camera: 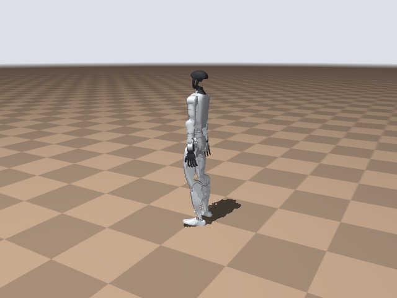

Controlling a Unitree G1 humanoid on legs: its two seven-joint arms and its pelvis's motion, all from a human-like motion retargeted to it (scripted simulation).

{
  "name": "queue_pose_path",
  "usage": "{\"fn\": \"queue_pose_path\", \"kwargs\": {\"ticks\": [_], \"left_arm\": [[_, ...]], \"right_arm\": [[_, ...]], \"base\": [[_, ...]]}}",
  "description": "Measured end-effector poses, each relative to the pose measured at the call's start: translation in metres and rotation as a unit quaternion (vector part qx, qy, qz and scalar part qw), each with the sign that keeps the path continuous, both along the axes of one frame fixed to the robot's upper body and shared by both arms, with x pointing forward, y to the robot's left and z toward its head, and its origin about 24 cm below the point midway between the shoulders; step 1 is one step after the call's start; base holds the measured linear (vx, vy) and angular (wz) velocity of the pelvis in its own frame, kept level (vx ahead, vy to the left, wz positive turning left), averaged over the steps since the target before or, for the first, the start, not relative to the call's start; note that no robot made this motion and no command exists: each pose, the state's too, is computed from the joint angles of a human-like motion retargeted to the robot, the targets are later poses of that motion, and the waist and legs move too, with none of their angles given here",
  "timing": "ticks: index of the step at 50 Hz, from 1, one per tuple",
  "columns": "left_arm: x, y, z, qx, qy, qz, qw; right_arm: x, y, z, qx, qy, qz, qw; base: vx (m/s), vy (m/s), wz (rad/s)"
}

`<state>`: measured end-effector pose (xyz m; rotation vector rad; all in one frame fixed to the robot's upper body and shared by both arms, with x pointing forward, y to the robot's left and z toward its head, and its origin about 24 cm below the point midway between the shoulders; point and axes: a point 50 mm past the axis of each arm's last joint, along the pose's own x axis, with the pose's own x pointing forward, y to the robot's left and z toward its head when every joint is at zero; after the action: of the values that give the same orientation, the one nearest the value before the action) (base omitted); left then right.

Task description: Upper body actions

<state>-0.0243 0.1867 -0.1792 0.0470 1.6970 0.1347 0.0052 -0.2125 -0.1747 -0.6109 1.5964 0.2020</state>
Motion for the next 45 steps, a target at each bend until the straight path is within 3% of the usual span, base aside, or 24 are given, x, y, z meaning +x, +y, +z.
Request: {"fn": "queue_pose_path", "kwargs": {"ticks": [45], "left_arm": [[-0.0017, -0.0033, -0.0001, -0.012, 0.005, 0.004, 1.000]], "right_arm": [[0.0009, 0.0064, -0.0013, 0.028, 0.007, -0.004, 1.000]], "base": [[0.00, 0.00, 0.00]]}}
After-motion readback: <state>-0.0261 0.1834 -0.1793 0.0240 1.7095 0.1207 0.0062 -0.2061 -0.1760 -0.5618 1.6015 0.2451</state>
